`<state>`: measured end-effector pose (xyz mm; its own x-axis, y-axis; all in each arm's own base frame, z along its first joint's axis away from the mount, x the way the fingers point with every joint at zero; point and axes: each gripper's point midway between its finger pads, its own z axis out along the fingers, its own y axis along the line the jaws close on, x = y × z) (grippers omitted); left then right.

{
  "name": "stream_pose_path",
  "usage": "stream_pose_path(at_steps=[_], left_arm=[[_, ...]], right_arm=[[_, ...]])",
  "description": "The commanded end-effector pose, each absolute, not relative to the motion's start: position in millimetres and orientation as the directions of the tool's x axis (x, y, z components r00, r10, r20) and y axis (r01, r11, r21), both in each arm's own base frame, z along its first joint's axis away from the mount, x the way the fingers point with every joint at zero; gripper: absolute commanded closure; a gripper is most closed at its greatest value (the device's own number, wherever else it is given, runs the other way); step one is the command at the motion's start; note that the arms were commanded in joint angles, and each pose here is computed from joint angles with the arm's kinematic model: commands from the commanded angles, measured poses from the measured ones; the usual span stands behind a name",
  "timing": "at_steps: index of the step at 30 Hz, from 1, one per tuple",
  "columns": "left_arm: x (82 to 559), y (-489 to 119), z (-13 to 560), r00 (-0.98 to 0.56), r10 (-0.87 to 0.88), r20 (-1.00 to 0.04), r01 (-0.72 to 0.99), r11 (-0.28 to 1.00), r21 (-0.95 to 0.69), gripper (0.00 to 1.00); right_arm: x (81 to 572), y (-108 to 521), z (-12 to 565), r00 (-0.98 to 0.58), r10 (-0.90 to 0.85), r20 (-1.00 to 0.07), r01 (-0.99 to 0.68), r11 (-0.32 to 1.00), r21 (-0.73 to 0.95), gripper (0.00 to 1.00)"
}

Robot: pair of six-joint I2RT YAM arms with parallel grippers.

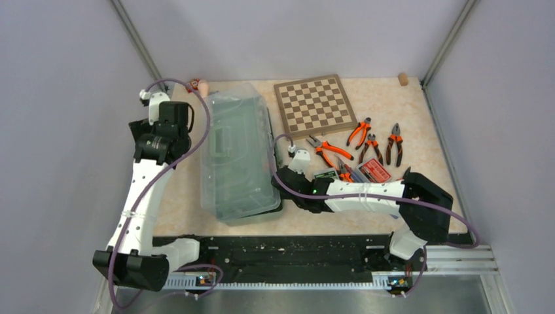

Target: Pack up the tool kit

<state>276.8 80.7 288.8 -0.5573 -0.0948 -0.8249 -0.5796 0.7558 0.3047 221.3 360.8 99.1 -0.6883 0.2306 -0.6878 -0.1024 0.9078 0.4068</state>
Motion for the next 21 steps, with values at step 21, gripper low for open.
stream_pose_path(at_steps=[21], left_arm=[[304, -35, 291, -0.527, -0.355, -0.772, -0.206, 0.935, -0.289, 0.03]], right_arm=[[237, 388, 177, -0.617, 0.429, -0.660, -0.124, 0.775, 0.619, 1.00]])
